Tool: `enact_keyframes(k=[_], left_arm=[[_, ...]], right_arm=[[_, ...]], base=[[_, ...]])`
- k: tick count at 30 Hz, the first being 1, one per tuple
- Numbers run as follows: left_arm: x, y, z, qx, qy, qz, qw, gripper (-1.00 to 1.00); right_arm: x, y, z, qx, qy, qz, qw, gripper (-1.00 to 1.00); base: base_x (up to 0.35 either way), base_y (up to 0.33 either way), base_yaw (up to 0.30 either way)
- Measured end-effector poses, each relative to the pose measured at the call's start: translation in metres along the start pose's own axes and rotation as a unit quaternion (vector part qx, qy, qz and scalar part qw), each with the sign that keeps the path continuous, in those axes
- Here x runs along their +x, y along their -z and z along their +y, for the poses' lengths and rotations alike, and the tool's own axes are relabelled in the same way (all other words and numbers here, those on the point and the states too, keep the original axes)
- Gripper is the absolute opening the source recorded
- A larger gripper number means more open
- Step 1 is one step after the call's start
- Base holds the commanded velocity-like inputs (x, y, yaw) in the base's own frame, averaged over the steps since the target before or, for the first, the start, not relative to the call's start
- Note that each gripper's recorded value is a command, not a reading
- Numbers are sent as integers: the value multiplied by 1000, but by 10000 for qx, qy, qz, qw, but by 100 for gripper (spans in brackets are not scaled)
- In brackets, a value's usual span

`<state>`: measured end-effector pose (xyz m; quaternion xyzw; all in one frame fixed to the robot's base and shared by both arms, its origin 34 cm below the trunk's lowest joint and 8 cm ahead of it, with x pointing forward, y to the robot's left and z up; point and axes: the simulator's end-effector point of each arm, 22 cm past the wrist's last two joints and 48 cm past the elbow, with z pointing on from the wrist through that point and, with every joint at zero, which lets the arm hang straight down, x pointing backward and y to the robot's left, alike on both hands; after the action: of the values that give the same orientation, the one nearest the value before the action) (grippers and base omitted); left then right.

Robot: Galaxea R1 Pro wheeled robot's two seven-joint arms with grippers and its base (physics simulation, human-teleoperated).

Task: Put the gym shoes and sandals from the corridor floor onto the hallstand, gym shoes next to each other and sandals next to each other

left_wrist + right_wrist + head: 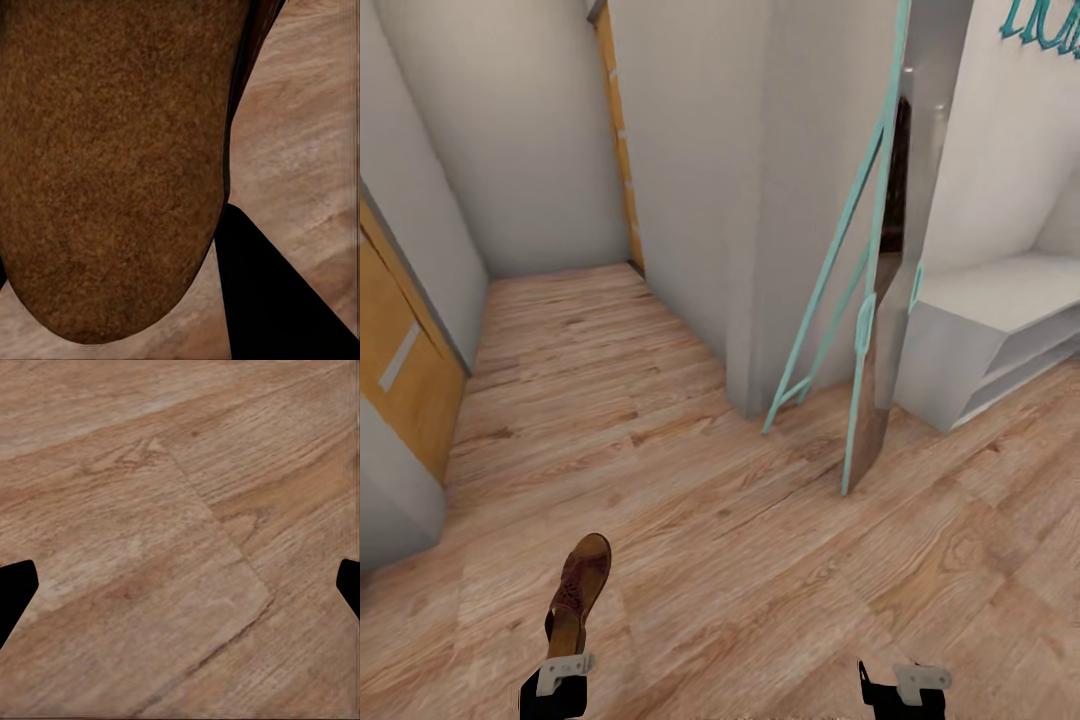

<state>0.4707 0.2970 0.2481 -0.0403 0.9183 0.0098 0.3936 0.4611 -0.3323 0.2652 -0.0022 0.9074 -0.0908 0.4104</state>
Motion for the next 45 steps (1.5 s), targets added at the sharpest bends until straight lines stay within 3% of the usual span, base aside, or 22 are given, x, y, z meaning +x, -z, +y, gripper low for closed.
enact_keyframes(k=[23,45], left_arm=[[12,-1,4,-28,-10,124,9999,-100],[24,-1,4,-29,-12,250,9997,-100]], right_arm=[[12,0,1,-9,22,127,9999,100],[23,0,1,-16,39,247,9997,100]], base=[[0,16,-225],[48,285,-225]])
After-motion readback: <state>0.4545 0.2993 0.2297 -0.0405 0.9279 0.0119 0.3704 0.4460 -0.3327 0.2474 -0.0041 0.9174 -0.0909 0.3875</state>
